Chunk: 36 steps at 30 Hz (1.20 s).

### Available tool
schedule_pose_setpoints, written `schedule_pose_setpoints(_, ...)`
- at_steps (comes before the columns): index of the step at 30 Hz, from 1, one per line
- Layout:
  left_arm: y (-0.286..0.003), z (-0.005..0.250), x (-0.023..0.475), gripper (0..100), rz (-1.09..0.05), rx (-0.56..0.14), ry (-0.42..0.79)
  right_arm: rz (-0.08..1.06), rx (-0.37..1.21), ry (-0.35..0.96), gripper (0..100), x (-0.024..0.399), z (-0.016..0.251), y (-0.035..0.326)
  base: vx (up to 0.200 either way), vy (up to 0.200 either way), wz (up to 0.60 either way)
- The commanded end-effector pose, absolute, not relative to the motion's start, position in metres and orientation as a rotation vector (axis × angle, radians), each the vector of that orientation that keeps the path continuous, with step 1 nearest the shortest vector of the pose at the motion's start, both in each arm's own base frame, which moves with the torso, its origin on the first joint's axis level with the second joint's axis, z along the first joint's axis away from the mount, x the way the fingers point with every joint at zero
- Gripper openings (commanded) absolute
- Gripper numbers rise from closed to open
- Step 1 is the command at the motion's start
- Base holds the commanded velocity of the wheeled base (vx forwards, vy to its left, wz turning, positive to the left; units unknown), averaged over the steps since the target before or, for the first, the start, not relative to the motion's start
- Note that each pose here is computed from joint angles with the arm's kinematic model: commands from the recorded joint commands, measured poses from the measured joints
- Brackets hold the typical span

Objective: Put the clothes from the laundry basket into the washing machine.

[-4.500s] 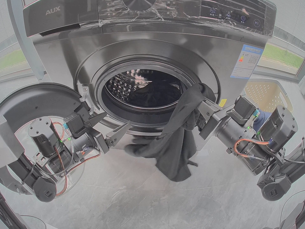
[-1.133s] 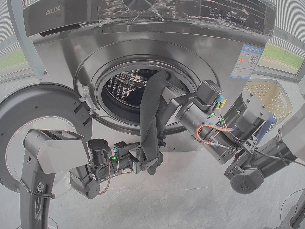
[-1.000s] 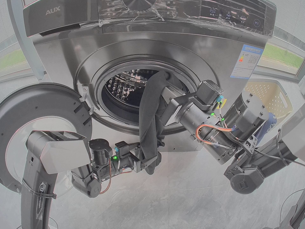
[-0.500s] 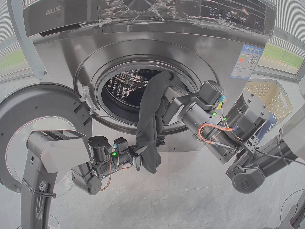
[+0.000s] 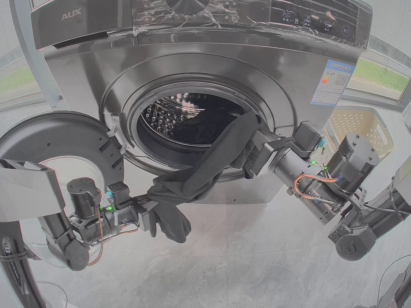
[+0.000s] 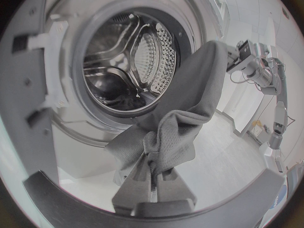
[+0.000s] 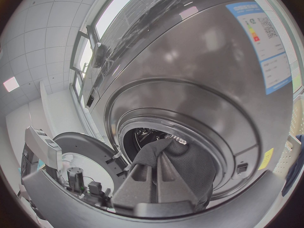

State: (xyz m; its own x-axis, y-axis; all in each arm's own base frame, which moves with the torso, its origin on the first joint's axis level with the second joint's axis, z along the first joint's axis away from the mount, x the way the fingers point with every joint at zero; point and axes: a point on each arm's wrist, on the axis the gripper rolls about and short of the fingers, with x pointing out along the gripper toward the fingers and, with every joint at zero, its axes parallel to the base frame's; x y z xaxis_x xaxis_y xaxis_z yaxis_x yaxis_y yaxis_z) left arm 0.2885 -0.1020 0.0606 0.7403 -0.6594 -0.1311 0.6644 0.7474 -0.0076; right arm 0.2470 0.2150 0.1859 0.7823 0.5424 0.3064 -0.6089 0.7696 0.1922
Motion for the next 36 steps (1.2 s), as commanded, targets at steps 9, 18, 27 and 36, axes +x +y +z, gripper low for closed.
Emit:
schedule_pose_setpoints(9, -0.094, 0.095, 0.226, 0, -0.799, 0.085, 0.080, 0.627, 0.305, -0.261, 0, 0.219, 0.202, 0.186, 0.000, 0.000, 0.00)
schedule_pose_setpoints(18, -0.110, 0.072, 0.235, 0, -0.847, 0.093, 0.156, 0.655, 0.309, -0.259, 0, 0.217, 0.201, 0.195, 0.000, 0.000, 0.00)
schedule_pose_setpoints(27, -0.131, 0.050, 0.283, 0, -0.841, 0.079, 0.140, 0.679, 0.290, -0.227, 0, 0.223, 0.186, 0.211, 0.000, 0.000, 0.00)
schedule_pose_setpoints(36, -0.145, 0.054, 0.289, 100, -0.865, 0.064, 0.105, 0.682, 0.277, -0.210, 0, 0.224, 0.183, 0.213, 0.000, 0.000, 0.00)
